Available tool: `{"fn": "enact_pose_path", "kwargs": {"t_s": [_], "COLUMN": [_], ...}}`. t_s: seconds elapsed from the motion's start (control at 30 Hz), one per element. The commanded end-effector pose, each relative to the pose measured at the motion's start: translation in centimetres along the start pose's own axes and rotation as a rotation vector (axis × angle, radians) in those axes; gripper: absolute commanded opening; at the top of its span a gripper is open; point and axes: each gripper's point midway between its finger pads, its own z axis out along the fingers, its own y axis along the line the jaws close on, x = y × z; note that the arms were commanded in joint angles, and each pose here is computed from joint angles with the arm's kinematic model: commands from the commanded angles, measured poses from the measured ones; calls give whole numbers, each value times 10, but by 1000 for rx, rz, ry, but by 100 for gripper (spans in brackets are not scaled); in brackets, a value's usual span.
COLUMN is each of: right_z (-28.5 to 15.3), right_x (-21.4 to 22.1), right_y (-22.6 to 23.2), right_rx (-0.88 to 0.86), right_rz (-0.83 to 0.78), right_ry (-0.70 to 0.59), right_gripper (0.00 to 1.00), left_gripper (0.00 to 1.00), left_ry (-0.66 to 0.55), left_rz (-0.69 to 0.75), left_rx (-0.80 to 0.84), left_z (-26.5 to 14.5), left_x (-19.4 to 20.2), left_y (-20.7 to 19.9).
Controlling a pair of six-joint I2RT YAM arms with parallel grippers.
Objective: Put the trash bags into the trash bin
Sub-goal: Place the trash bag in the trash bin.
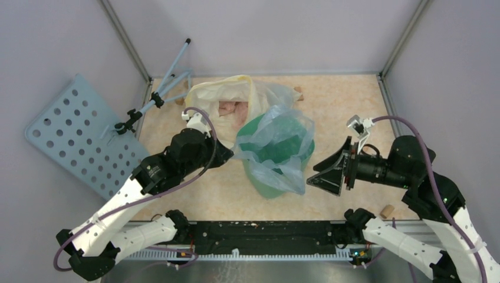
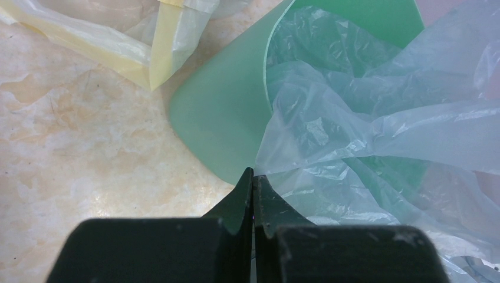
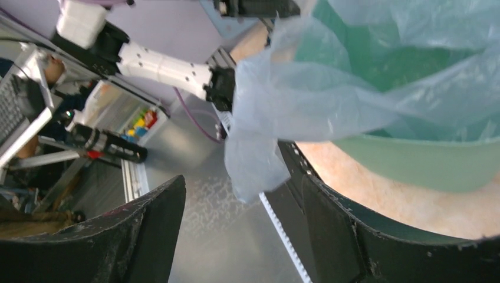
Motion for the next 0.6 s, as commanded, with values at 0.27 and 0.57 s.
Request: {"fn": "enact_pose_path", "kwargs": {"t_s": [0.27, 0.57], "right_z": [41, 48], "right_x": [-43, -19], "right_y": [5, -14], "right_rx": [-58, 14], "right_rz": [72, 146], "right_ry": [-80, 14], "right_gripper": [58, 58], "left_gripper": [0, 0], "left_ry": [-38, -48], "left_rz": [1, 8], "left_rx": [32, 21], "left_z": [-5, -6], "left_x": [-9, -11], "left_y": [-6, -3]}}
